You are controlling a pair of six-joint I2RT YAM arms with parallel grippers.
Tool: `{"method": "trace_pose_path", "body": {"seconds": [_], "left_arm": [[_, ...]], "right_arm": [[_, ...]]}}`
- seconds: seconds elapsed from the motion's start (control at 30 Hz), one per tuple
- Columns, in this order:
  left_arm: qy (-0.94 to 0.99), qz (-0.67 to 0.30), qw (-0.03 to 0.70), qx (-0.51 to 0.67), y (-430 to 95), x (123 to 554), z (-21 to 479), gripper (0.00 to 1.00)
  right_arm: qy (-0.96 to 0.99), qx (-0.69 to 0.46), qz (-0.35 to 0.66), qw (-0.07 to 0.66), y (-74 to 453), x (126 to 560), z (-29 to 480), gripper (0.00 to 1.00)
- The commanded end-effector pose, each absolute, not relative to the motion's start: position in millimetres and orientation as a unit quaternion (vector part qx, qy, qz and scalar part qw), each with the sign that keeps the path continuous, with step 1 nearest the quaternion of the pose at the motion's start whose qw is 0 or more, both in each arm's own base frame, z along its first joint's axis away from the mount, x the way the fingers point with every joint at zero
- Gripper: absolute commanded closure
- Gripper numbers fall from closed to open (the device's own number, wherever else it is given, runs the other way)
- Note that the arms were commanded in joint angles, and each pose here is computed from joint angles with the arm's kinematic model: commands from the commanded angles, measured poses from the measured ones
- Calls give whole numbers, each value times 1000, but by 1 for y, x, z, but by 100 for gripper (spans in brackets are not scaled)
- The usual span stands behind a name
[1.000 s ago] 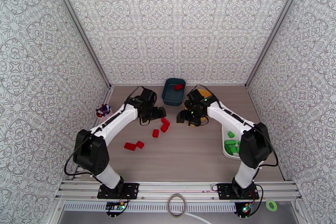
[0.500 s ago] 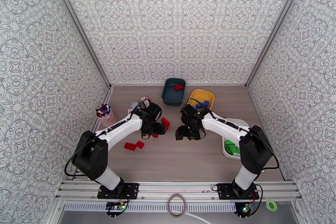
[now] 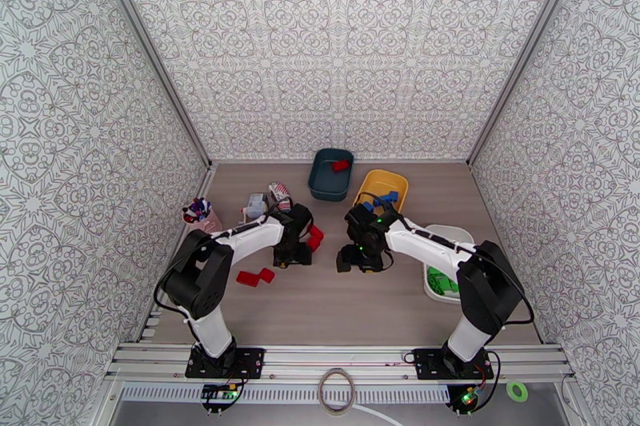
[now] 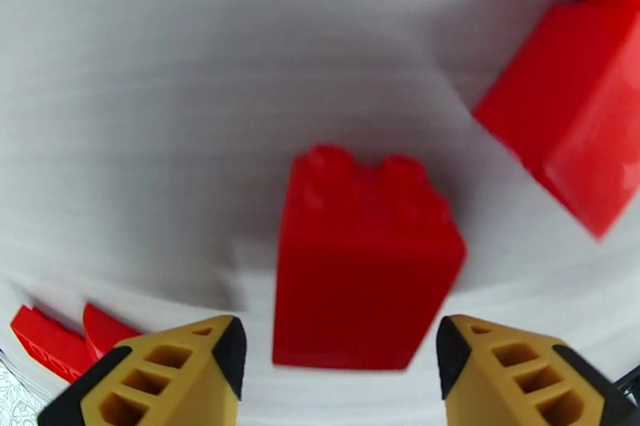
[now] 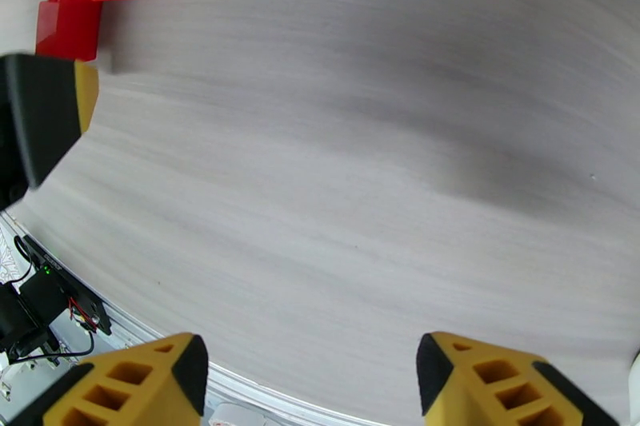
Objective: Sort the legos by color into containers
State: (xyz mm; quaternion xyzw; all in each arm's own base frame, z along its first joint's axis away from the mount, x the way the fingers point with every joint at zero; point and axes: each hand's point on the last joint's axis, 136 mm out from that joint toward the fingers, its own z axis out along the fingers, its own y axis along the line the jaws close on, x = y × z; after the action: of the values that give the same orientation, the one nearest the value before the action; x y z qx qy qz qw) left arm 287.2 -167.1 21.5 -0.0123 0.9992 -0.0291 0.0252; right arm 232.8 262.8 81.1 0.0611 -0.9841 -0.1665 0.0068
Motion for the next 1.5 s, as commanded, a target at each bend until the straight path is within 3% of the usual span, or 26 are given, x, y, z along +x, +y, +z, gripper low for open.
{"method": "trace_pose_path", "body": {"seconds": [0.0,0.37,0.7,0.9,1.07,1.23,1.47], "left_arm": [[999,-25,40,0,-169,303,26,35],[999,-24,45,-1,-170,316,29,45],[999,-24,45,-6,-166,314,33,62],[997,-47,62,-25,-164,314,55,65],[989,-106,87,-48,-167,323,83,66],[967,-224,109,-61,-190,343,116,66],[929,-333,139,-79,-224,393,152,66]], "right_arm": [[-983,58,-172,-1,265,232,85,27],[-983,61,-173,0,269,235,86,27],[-982,67,-179,-2,276,242,89,28],[-980,79,-181,-13,286,254,101,28],[-976,80,-203,-26,299,276,119,28],[-953,58,-295,-35,319,310,144,28],[-917,-2,-393,-63,314,369,182,27]]}}
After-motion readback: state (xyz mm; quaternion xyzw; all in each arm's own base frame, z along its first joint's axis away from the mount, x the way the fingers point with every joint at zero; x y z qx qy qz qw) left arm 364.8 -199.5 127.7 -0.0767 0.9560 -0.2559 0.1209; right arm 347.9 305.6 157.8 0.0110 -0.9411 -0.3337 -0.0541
